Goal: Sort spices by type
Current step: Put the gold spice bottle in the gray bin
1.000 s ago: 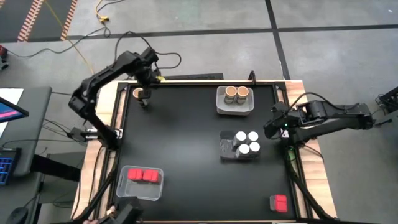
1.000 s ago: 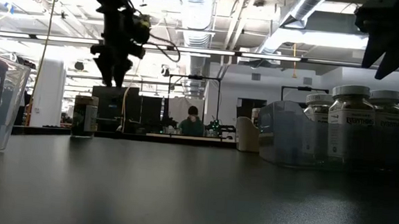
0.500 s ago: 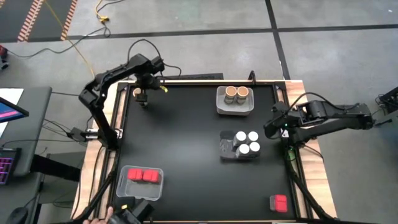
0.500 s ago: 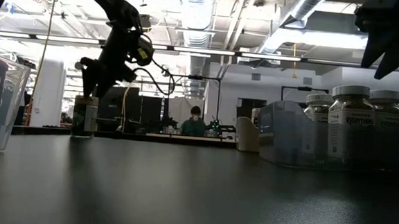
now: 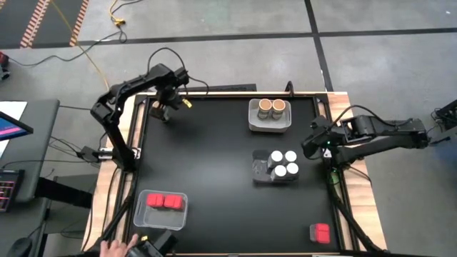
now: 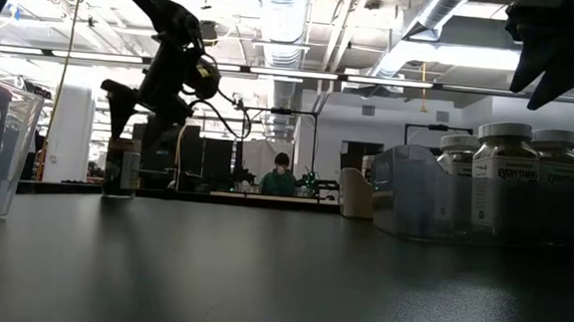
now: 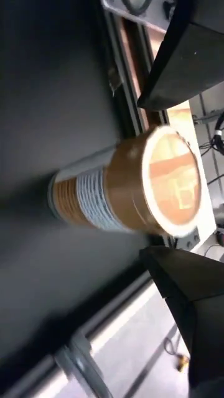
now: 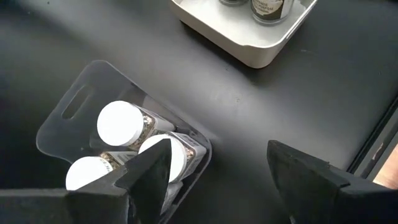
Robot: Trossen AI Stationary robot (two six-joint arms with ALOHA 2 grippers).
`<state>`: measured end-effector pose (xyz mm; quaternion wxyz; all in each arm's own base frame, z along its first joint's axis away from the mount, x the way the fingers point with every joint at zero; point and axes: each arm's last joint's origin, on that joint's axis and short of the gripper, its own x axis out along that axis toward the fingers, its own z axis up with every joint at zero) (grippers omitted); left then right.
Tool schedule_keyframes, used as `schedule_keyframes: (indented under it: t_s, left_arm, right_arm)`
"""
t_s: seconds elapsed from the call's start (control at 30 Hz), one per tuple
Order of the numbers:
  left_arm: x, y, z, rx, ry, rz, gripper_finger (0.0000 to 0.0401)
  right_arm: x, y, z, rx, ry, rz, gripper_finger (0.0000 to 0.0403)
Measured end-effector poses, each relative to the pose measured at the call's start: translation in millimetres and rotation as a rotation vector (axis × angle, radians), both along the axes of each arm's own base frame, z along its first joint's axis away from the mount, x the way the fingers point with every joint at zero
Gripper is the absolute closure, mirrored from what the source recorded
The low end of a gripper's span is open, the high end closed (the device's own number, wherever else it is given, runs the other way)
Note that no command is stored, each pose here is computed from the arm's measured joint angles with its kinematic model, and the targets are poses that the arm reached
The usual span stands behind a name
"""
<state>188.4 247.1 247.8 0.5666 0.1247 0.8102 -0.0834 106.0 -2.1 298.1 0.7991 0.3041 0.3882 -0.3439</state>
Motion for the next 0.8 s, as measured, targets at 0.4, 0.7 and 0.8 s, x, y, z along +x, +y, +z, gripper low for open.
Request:
schedule_keyframes:
  t_s: [0.4,0.7,0.8]
  left_arm:
    - [-7,-6,-27,-0.010,0.082,-0.019,0.0046]
    - [-7,-6,-28,0.016,0.105,-0.011,0.0086]
    - [-6,-7,-28,0.030,0.100,0.018,0.0111]
  right_arm:
    - [0,0,0,0.000,0.000,0.000,0.0111]
    - [1,0,0,-0.003,-0.008,-0.002,0.0111]
    - [1,0,0,-0.009,-0.008,-0.006,0.0111]
